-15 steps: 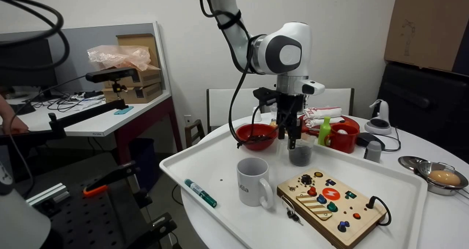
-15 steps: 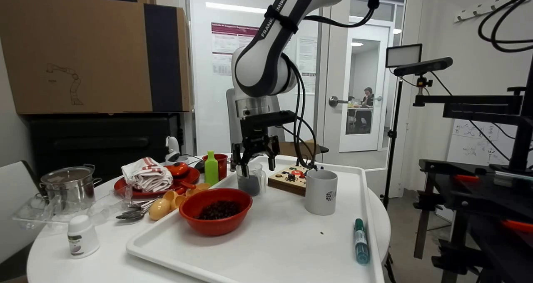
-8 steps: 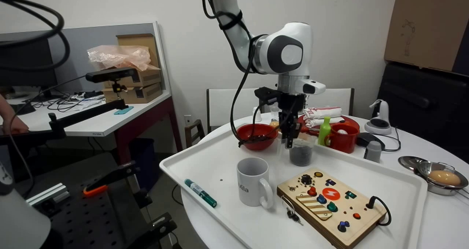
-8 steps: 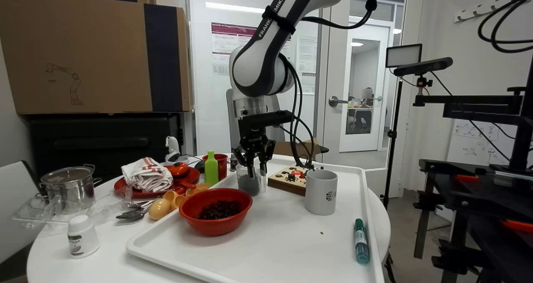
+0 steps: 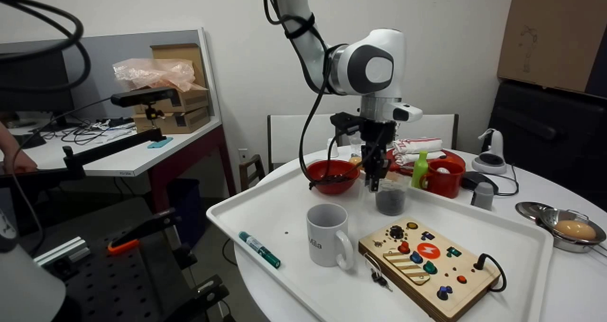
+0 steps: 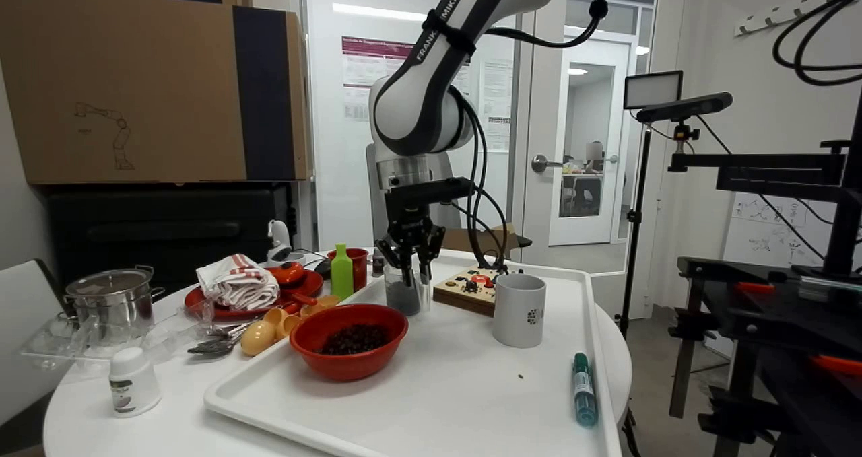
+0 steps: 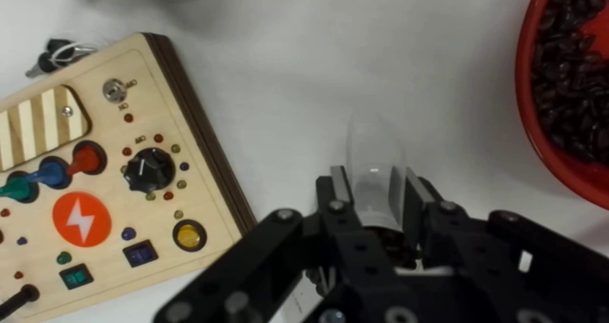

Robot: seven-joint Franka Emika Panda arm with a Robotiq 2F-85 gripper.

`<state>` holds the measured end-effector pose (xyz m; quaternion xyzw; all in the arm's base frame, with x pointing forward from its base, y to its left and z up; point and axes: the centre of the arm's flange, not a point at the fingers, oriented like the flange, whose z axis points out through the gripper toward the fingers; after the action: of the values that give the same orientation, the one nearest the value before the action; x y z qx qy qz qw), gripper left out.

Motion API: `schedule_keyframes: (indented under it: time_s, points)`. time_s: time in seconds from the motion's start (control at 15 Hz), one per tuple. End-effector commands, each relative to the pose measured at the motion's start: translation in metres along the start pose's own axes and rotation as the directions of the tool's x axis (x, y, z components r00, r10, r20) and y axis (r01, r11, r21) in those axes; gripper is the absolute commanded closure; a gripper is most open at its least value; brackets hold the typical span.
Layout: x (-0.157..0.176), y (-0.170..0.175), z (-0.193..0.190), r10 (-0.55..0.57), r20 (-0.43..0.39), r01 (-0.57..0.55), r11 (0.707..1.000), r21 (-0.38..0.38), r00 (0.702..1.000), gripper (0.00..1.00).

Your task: Pour the contents in the clear jug into the red bowl

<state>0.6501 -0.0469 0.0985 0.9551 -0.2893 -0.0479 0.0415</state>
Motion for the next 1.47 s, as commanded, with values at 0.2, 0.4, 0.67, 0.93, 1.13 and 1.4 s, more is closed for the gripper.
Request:
schedule_keyframes:
  time_s: [0.2, 0.4, 0.67, 0.93, 1.13, 1.4]
  points:
    - [-0.005, -0.001, -0.034, -0.033, -0.036, 0.033, 0.999, 0.002, 0.999, 0.84]
    - [-0.013, 0.001, -0.06, -0.105, -0.07, 0.103, 0.994, -0.027, 0.992, 0.84]
    - [-0.027, 0.002, -0.086, -0.295, -0.069, 0.287, 0.952, -0.109, 0.953, 0.84]
    - [-0.054, -0.002, -0.094, -0.474, 0.003, 0.467, 0.866, -0.178, 0.881, 0.85]
    - [-0.072, -0.005, -0.099, -0.593, 0.056, 0.589, 0.778, -0.219, 0.803, 0.85]
    - [-0.065, -0.017, -0.091, -0.611, 0.055, 0.607, 0.766, -0.21, 0.79, 0.72]
